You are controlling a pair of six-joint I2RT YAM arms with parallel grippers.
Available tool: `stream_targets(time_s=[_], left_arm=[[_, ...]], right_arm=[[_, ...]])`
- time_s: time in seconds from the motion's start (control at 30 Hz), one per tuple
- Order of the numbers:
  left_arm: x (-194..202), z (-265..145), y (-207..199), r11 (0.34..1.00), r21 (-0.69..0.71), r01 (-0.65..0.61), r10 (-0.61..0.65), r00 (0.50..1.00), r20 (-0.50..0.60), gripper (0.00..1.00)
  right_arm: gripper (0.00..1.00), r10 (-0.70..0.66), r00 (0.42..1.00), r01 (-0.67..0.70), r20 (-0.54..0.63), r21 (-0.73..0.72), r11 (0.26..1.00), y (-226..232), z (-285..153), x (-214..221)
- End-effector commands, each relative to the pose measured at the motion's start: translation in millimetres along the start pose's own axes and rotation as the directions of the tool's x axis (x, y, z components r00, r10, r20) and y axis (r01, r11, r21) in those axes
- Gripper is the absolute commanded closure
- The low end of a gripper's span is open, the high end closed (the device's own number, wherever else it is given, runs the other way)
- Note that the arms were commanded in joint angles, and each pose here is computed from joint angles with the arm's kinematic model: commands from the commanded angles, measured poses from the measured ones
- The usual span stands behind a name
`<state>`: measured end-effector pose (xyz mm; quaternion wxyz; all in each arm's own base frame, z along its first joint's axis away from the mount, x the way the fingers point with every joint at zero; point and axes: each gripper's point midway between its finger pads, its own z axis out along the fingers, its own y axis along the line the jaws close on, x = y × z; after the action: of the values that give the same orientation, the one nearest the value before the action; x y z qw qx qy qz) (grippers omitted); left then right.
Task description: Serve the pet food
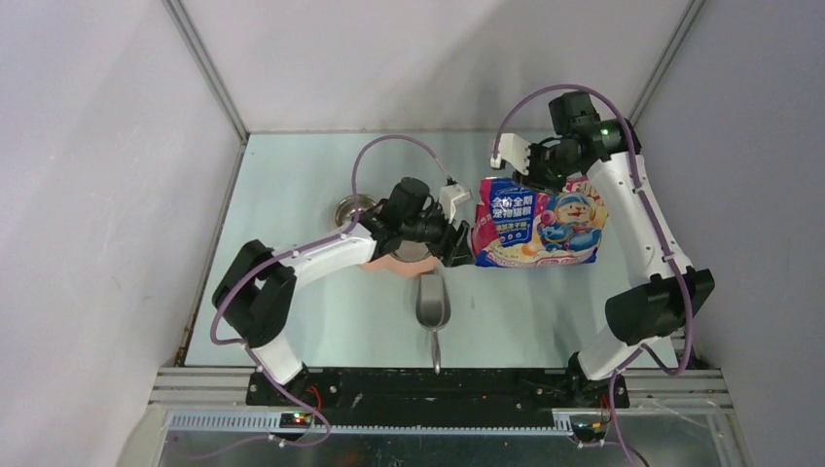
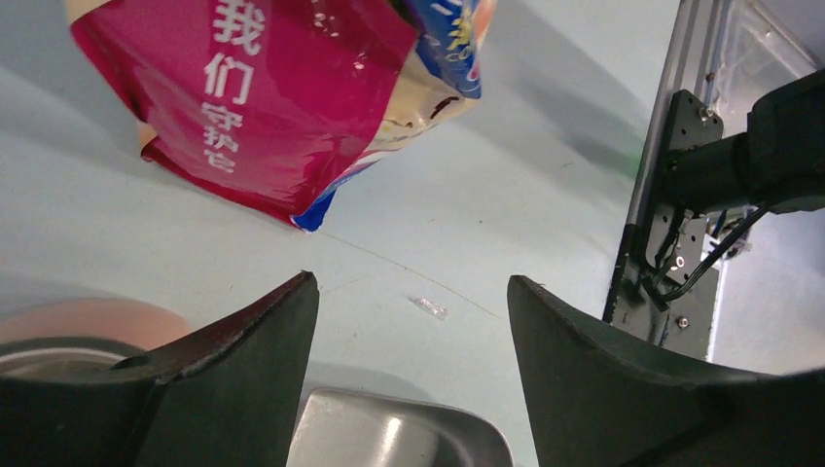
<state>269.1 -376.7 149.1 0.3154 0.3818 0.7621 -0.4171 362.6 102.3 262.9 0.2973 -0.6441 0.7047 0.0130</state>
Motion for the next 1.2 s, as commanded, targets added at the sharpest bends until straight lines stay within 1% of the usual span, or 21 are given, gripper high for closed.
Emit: stream_targets(time_s=[0.0,0.03,0.07,0.1,0.17,0.2,0.23,0.27,0.3,0.33,0.4,0.5,0.6,0.67,0.73,0.87,0.97,1.03,1.1,1.13,1.17], left_arm=[[-19.2,11.5,-8.4,0.985,-0.013,-0.172,0.173,0.982,0.074,0.23],[-18.5,14.5,-8.2,0.977,-0.025,-0.21,0.211,0.975,0.068,0.23],[-14.4,20.7,-5.6,0.968,-0.07,-0.241,0.245,0.969,0.045,0.23],[-19.2,22.7,-1.8,0.947,-0.107,-0.304,0.309,0.95,0.036,0.23],[-24.0,24.3,8.7,0.895,-0.225,-0.385,0.394,0.919,-0.002,0.23],[-23.2,25.9,4.6,0.864,-0.23,-0.447,0.455,0.89,-0.022,0.22],[-23.5,24.5,3.2,0.843,-0.249,-0.477,0.483,0.875,-0.038,0.22],[-22.2,23.4,4.0,0.822,-0.252,-0.511,0.515,0.856,-0.054,0.22],[-21.7,21.3,4.3,0.815,-0.26,-0.518,0.52,0.852,-0.063,0.22],[-20.3,20.4,5.9,0.811,-0.266,-0.521,0.522,0.85,-0.072,0.22],[-18.3,17.7,9.2,0.809,-0.285,-0.515,0.514,0.854,-0.083,0.22],[-18.1,16.7,11.5,0.79,-0.291,-0.54,0.537,0.838,-0.096,0.22],[-23.1,12.2,21.6,0.752,-0.347,-0.56,0.558,0.822,-0.116,0.21],[-23.6,10.1,21.2,0.747,-0.347,-0.567,0.564,0.817,-0.122,0.2],[-24.8,8.4,18.5,0.757,-0.345,-0.554,0.553,0.826,-0.113,0.2],[-18.8,7.1,8.0,0.801,-0.3,-0.518,0.514,0.852,-0.1,0.2],[-15.9,6.2,4.8,0.817,-0.286,-0.501,0.495,0.863,-0.097,0.19],[-14.2,3.4,5.1,0.819,-0.279,-0.501,0.493,0.864,-0.105,0.19],[-11.8,-0.3,1.9,0.834,-0.245,-0.495,0.485,0.868,-0.103,0.19],[-11.0,-5.9,3.1,0.842,-0.235,-0.486,0.474,0.874,-0.107,0.19],[-10.0,-7.7,-2.2,0.855,-0.199,-0.479,0.469,0.878,-0.098,0.19]], right_arm=[[0.77,-0.023,0.999,0.023,-0.034,0.001,1.0,0.5,-5.3,3.7],[0.82,-0.013,0.999,0.013,-0.037,0.002,1.0,0.8,-5.3,4.0],[0.95,-0.006,0.999,0.007,-0.044,0.009,1.0,0.0,-6.7,5.2],[0.99,0.012,0.999,-0.011,-0.047,0.022,1.0,-1.2,-8.1,5.3],[1.0,0.064,0.997,-0.061,-0.043,0.07,0.996,-9.2,-16.4,5.8],[1.0,0.093,0.995,-0.09,-0.022,0.119,0.989,-20.4,-25.5,3.3],[1.0,0.167,0.986,-0.167,0.012,0.138,0.976,-24.3,-30.2,-0.5],[1.0,0.203,0.978,-0.21,0.058,0.189,0.959,-38.8,-48.2,-5.6],[1.0,0.289,0.951,-0.304,0.111,0.171,0.937,-42.0,-48.9,-12.0],[1.0,0.332,0.931,-0.357,0.149,0.197,0.913,-56.8,-61.5,-14.5],[1.0,0.464,0.858,-0.502,0.22,0.177,0.846,-67.0,-72.8,-24.9],[1.0,0.548,0.797,-0.593,0.255,0.156,0.79,-73.6,-75.6,-32.0],[1.0,0.62,0.734,-0.669,0.277,0.132,0.732,-74.3,-70.1,-34.8],[1.0,0.647,0.716,-0.693,0.263,0.146,0.706,-75.1,-64.6,-30.6],[1.0,0.676,0.688,-0.722,0.263,0.164,0.672,-78.5,-62.9,-26.0],[1.0,0.693,0.661,-0.747,0.289,0.167,0.643,-81.4,-68.1,-27.0],[1.0,0.692,0.667,-0.741,0.277,0.144,0.656,-76.1,-67.1,-26.8],[1.0,0.672,0.701,-0.71,0.24,0.146,0.689,-69.9,-61.7,-23.4],[0.82,0.634,0.754,-0.657,0.172,0.176,0.733,-63.4,-56.1,-13.6],[0.68,0.63,0.762,-0.647,0.149,0.188,0.739,-61.5,-55.3,-9.2],[0.64,0.625,0.772,-0.636,0.118,0.183,0.75,-55.6,-53.2,-3.6]])
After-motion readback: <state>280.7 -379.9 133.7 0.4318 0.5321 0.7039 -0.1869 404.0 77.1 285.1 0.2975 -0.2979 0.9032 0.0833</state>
